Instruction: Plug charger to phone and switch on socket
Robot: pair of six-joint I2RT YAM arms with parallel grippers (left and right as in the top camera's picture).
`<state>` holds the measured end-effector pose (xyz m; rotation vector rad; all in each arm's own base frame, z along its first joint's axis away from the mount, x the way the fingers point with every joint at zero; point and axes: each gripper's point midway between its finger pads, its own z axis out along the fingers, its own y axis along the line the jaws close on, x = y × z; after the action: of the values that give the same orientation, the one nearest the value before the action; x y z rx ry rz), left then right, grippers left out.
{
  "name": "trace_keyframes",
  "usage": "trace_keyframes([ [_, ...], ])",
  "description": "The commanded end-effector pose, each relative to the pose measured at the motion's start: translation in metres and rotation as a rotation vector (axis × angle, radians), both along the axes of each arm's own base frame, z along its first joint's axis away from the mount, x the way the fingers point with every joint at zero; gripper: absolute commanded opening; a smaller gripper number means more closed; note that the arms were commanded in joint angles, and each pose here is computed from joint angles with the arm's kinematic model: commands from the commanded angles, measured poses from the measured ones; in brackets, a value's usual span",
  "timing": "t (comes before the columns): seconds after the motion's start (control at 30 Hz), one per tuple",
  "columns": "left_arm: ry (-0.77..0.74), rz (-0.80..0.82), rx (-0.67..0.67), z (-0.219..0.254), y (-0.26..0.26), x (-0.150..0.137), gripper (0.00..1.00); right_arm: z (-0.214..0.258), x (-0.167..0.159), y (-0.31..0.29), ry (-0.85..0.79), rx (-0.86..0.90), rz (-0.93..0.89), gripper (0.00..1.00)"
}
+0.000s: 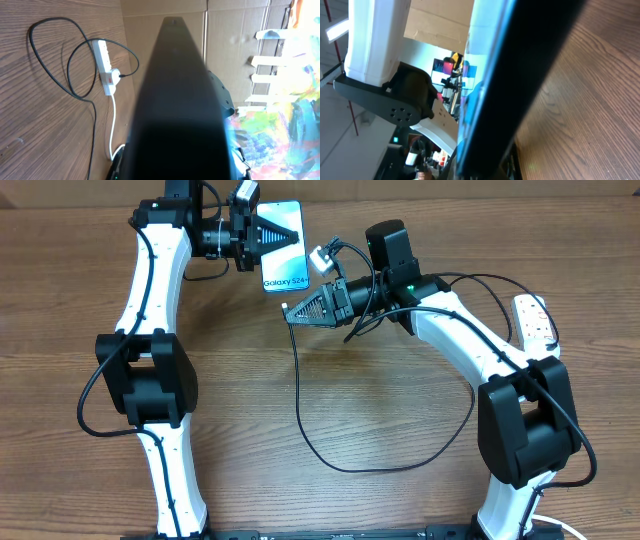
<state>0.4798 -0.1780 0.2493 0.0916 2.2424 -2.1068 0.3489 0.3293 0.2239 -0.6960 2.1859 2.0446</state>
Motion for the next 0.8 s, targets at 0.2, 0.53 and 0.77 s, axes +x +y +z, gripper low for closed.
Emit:
trace_keyframes([
  [0.2,-0.034,-0.003,0.017,0.010,-0.003,-0.003,0.04,0.015,0.007,0.000,-0.030,-0.006,-0.036,0.04],
  [0.53,-0.010,0.006,0.048,0.004,-0.003,-0.003,0.04,0.016,0.009,-0.003,-0.030,-0.002,-0.040,0.04],
  [0.77,-0.002,0.006,0.047,0.004,-0.003,-0.004,0.04,0.015,0.010,-0.004,-0.031,-0.004,-0.047,0.04],
])
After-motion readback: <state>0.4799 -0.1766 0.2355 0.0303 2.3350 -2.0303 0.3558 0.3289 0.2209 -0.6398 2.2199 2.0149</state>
